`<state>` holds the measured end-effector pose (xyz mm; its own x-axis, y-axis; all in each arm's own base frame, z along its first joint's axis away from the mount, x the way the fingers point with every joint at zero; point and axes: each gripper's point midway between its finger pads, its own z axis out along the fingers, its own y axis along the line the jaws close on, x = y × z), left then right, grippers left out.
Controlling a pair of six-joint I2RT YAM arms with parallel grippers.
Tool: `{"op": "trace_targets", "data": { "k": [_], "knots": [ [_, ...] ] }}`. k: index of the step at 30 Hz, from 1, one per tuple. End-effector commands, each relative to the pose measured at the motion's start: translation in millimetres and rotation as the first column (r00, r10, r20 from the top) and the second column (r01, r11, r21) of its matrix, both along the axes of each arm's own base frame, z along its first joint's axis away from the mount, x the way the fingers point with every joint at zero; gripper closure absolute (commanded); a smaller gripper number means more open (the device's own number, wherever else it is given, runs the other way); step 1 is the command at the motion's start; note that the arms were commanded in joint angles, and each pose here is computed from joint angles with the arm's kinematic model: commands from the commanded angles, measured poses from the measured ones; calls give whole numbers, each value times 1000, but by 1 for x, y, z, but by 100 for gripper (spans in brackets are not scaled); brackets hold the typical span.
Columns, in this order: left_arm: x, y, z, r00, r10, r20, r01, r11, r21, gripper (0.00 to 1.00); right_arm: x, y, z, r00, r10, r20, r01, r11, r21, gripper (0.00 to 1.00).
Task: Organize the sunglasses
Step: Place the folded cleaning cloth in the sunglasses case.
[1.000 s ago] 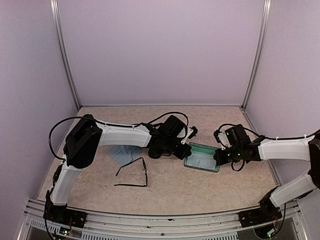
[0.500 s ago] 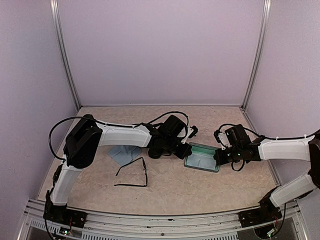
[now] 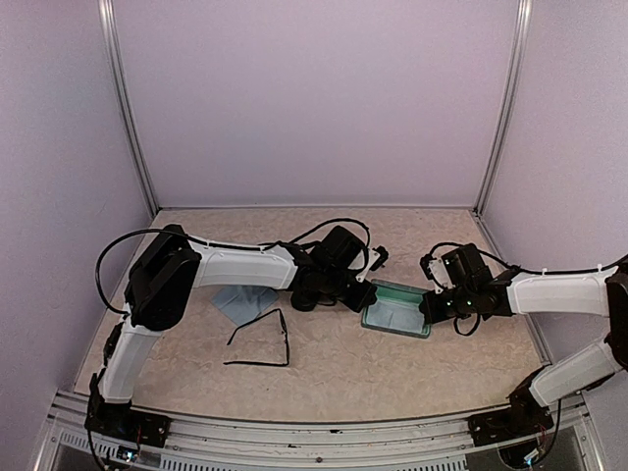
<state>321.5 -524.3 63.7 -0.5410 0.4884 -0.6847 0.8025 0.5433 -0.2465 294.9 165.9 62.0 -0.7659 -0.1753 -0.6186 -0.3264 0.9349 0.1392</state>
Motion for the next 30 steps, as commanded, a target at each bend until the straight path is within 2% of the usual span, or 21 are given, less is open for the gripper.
{"op": "trace_targets", "data": {
  "k": [1, 11, 20, 26, 30],
  "knots": [
    [1, -5, -6, 1000, 5, 11, -5, 1000, -3, 100, 1, -6, -1, 1000, -26, 5, 26, 1000, 3, 100],
    [-1, -7, -7, 1000, 5, 12, -5, 1000, 0, 99, 1, -7, 1, 1000, -31, 8, 31, 1000, 3, 100],
    [-2, -7, -1, 1000, 13, 24, -12, 1000, -2, 92, 0, -6, 3, 1000, -31, 6, 31, 999, 10, 94],
    [-2, -8, 8, 999, 25, 48, -25, 1000, 0, 80, -2, -7, 6, 999, -36, 5, 36, 999, 21, 91],
    [1, -5, 9, 997, 40, 60, -41, 999, 10, 75, -5, -8, 7, 999, -39, 3, 39, 999, 26, 87]
  ]
}}
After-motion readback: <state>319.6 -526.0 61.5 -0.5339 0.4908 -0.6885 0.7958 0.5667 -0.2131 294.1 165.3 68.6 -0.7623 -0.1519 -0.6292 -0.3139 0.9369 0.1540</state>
